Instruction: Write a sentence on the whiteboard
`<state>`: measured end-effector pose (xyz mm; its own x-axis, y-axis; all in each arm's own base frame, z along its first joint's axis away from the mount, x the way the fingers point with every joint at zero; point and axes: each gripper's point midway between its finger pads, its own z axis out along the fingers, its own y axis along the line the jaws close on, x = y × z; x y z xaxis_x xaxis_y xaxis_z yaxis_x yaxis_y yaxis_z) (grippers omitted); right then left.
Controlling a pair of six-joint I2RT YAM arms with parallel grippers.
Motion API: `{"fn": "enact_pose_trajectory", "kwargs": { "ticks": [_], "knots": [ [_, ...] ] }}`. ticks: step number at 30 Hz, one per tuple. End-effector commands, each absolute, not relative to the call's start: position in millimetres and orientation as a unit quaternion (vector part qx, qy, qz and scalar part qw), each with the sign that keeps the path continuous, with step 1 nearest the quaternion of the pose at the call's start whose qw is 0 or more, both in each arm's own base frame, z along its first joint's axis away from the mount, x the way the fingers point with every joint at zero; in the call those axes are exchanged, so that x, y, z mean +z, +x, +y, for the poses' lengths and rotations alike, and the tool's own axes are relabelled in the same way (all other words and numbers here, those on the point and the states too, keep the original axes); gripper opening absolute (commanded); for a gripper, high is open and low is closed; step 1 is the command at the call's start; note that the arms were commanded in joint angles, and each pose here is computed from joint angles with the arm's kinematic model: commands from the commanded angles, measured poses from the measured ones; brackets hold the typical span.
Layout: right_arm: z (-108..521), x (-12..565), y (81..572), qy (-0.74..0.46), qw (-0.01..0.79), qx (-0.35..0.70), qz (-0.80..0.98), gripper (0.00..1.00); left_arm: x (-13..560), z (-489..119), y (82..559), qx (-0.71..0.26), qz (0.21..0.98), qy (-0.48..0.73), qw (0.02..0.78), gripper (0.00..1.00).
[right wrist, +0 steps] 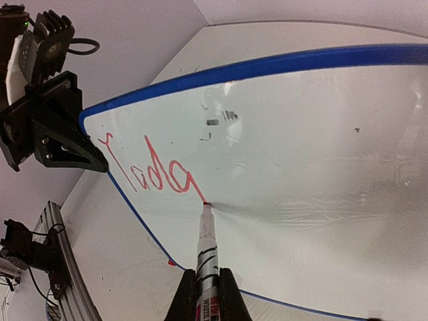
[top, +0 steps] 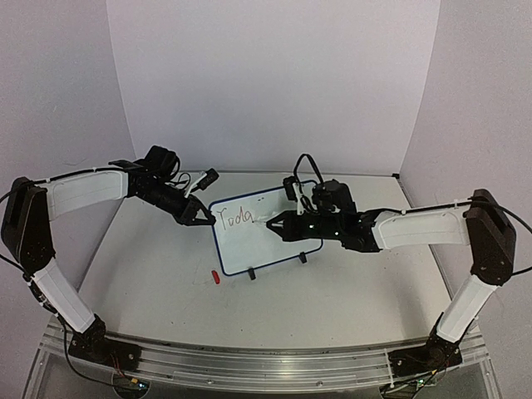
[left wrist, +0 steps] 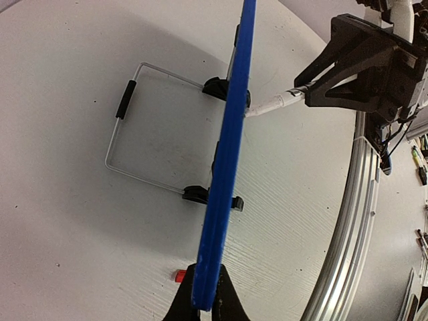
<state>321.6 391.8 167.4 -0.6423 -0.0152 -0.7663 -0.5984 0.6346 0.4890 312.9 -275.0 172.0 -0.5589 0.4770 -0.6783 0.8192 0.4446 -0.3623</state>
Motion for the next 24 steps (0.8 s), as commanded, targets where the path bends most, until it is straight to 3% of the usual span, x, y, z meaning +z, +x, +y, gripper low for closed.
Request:
{"fn": "enact_pose_trajectory", "kwargs": {
  "ticks": [1,11,24],
  "knots": [
    [386,186,330,-0.173,0.409,0.382,0.810,0.00,164,-267,327,-0.303,0.826,0.402,0.255,0.00],
    [388,230,321,-0.189,0.433,0.416,0.777,0.00,164,-268,326,-0.303,0.825,0.402,0.255,0.00],
    [396,218,333,-0.184,0.431,0.406,0.785,0.00,164,-268,326,-0.305,0.825,0.402,0.255,0.00]
  ]
}}
